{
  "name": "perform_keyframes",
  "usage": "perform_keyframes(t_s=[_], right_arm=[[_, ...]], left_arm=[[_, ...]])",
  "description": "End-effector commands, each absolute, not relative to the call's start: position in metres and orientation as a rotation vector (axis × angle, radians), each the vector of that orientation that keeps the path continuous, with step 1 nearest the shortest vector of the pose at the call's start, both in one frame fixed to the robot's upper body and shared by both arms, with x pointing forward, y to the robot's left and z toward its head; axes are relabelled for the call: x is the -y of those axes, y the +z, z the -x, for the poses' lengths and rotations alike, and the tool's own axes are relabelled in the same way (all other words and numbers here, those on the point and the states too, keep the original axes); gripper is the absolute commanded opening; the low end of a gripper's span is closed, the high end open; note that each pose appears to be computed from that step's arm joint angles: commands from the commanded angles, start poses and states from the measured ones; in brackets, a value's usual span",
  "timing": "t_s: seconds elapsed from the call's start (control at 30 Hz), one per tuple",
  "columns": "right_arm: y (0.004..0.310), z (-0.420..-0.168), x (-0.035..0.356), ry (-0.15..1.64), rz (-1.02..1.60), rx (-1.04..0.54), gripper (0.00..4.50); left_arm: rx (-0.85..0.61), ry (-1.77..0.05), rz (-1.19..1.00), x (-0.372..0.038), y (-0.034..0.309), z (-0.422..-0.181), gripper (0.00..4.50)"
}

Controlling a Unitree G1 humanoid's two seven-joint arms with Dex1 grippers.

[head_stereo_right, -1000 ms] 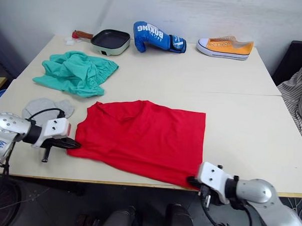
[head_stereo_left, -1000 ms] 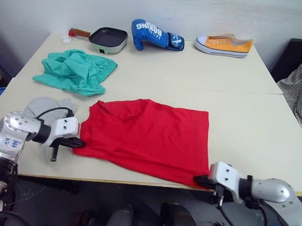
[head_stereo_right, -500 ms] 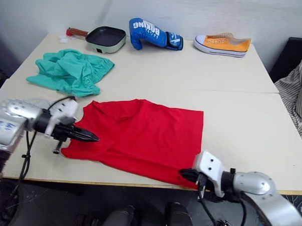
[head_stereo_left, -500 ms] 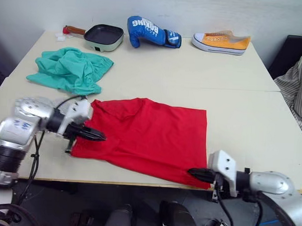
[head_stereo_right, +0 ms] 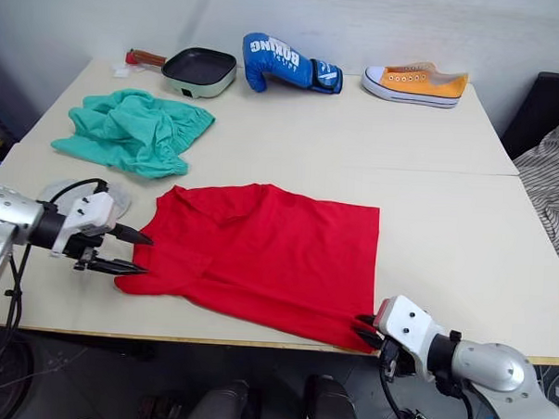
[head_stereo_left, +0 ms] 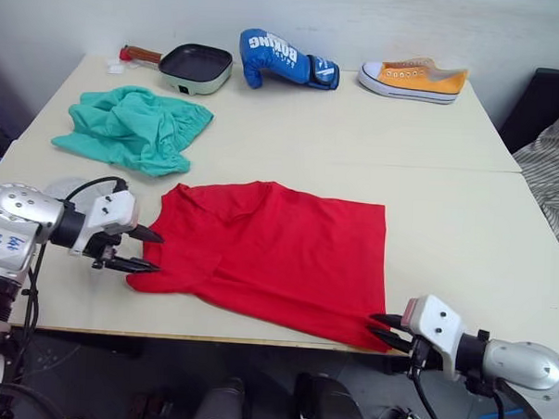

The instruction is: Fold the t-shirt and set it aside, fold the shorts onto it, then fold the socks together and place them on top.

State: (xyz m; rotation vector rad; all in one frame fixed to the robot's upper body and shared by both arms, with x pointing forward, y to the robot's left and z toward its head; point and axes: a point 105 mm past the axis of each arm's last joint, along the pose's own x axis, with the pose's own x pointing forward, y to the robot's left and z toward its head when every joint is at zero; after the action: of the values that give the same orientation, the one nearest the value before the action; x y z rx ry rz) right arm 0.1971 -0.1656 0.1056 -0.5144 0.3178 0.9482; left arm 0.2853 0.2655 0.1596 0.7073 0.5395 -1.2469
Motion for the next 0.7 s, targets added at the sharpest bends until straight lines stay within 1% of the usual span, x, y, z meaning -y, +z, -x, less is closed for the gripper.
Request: perform_keyframes(t_s=[0.03,0.07,0.27,0.37,0.53,0.63,0.67,0.7], right_arm=[[0.110,-0.188,0.158,0.974,0.542,-0.314,2.24],[0.107,-0.187,0.158,0.974,0.545,-0.321,2.27],[0.092,-0.188,0.161,0.980,0.606,-0.367,2.27],[0.086,-0.191,0.163,0.978,0.621,-0.384,2.27],[0.079,-0.187,0.165,1.003,0.642,-0.414,2.27],[0.077,-0.186,0.166,1.012,0.641,-0.417,1.64],[0.077,-0.185,0.166,1.015,0.641,-0.418,1.36],[0.077,-0.185,0.166,1.017,0.641,-0.417,0.99]], left_arm=[[-0.565,-1.255,-0.827,-0.274,0.159,-0.273,4.36],[-0.574,-1.253,-0.837,-0.275,0.155,-0.271,4.47],[-0.596,-1.209,-0.918,-0.282,0.140,-0.277,4.47],[-0.587,-1.199,-0.920,-0.279,0.131,-0.283,4.47],[-0.575,-1.168,-0.918,-0.277,0.118,-0.290,4.47],[-0.561,-1.150,-0.901,-0.278,0.116,-0.295,3.84],[-0.562,-1.150,-0.899,-0.278,0.115,-0.295,3.57],[-0.565,-1.153,-0.898,-0.279,0.114,-0.295,3.26]])
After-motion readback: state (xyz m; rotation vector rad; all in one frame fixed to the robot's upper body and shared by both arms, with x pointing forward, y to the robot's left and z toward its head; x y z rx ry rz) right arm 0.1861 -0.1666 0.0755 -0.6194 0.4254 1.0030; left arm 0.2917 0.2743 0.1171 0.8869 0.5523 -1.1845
